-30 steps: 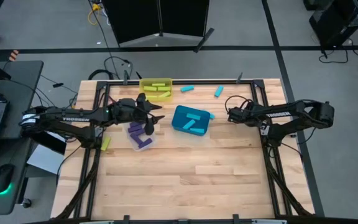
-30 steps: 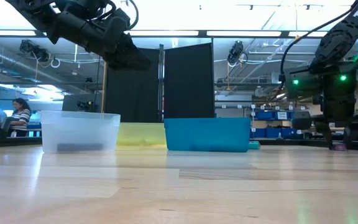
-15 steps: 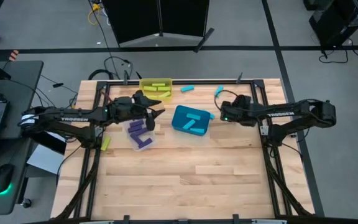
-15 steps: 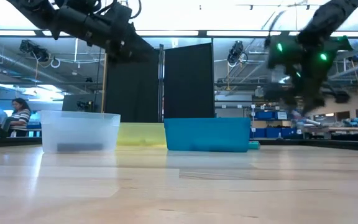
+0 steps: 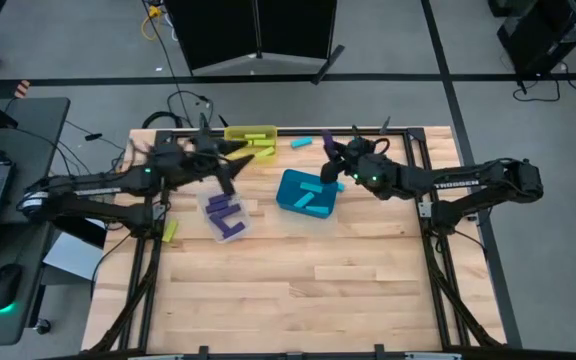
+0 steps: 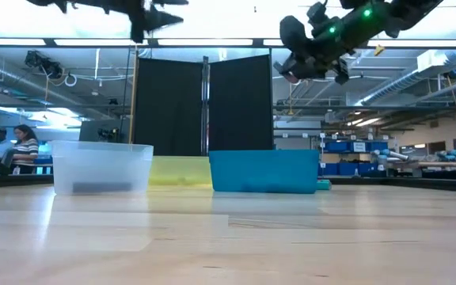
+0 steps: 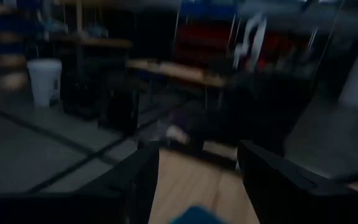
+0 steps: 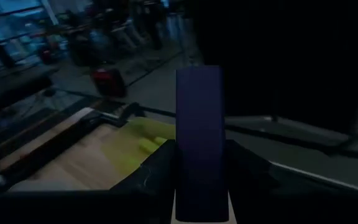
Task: Sort blocks
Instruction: Put the violet block into the transparent bin
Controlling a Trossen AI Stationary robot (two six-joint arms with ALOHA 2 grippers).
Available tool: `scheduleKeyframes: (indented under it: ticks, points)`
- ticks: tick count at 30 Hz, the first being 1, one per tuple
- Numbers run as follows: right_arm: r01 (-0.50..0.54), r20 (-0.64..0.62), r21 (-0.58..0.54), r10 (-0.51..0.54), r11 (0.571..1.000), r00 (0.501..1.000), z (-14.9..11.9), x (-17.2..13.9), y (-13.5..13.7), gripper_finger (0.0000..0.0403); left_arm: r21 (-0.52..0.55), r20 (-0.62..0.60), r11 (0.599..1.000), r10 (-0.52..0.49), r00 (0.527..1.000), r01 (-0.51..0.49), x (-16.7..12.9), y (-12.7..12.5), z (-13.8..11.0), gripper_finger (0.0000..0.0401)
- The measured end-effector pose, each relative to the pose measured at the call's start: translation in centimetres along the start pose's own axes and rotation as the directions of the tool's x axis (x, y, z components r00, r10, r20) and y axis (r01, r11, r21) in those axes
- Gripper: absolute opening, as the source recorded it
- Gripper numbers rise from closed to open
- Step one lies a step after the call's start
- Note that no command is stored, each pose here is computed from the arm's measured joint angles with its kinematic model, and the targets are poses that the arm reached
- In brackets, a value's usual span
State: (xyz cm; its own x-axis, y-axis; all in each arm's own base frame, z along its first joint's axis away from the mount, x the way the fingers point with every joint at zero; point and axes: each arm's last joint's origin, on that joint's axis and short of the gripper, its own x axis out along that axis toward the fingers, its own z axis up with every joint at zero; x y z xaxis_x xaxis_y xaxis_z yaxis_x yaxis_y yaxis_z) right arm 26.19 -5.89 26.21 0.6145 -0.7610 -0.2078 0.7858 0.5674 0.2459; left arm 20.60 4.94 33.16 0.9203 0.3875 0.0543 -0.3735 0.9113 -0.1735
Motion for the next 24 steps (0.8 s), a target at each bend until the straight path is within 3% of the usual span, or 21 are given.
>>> scheduleKeyframes:
  ticks: [6, 14, 24]
  points:
    - [-0.163, 0.002, -0.021, 0.163, 0.986, 0.987, -0.7, 1.0, 1.4, 0.012, -0.003, 0.139, 1.0, -0.021, 0.99, 0.021, -3.4, 0.2, 2.9, 0.0227]
    - [-0.394, -0.013, -0.02, 0.393, 0.919, 0.919, -3.1, 4.5, 6.2, 0.012, -0.029, 0.199, 1.0, 0.01, 0.98, -0.005, -6.6, 0.7, 4.4, 0.0227]
    - [-0.648, -0.091, -0.025, 0.644, 0.761, 0.76, -4.5, 9.3, 13.5, 0.012, -0.058, 0.156, 0.998, 0.032, 0.987, -0.023, -7.4, 0.9, 4.1, 0.0227]
